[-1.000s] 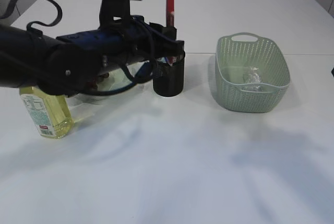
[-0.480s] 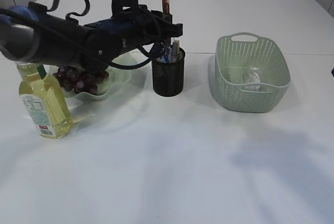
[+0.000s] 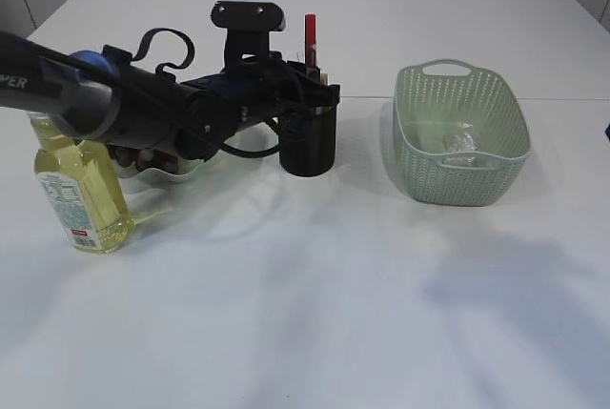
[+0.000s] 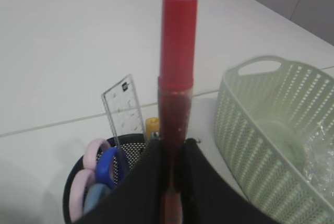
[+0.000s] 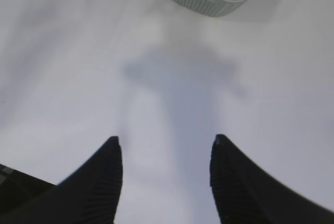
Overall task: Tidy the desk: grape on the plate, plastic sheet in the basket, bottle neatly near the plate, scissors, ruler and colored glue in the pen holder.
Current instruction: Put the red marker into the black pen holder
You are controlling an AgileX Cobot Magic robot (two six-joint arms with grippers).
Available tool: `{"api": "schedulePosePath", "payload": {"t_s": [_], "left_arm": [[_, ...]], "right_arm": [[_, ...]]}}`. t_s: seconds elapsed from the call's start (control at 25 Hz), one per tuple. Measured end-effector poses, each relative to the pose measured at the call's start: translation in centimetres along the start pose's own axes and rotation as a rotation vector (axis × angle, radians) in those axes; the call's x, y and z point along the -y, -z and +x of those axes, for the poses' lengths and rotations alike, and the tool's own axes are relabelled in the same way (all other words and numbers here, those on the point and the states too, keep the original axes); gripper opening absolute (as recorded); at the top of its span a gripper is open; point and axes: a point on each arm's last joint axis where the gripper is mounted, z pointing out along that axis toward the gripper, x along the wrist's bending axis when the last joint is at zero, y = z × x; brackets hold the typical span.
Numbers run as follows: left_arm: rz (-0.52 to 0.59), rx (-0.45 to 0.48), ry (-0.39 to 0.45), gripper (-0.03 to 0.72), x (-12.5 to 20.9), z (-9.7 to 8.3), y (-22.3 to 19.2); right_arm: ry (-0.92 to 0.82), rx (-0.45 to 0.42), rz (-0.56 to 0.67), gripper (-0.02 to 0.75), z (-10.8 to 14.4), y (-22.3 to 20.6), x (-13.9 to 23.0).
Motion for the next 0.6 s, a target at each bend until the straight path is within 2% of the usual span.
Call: {"api": "schedulePosePath", "payload": {"t_s": [0.6], "left_arm": [[-0.025, -0.026, 0.009, 0.072, -0.1, 1.4, -0.2]], "right_arm": [[0.006, 0.000, 0.000, 0.430, 0.0, 0.0, 0.0]]}}
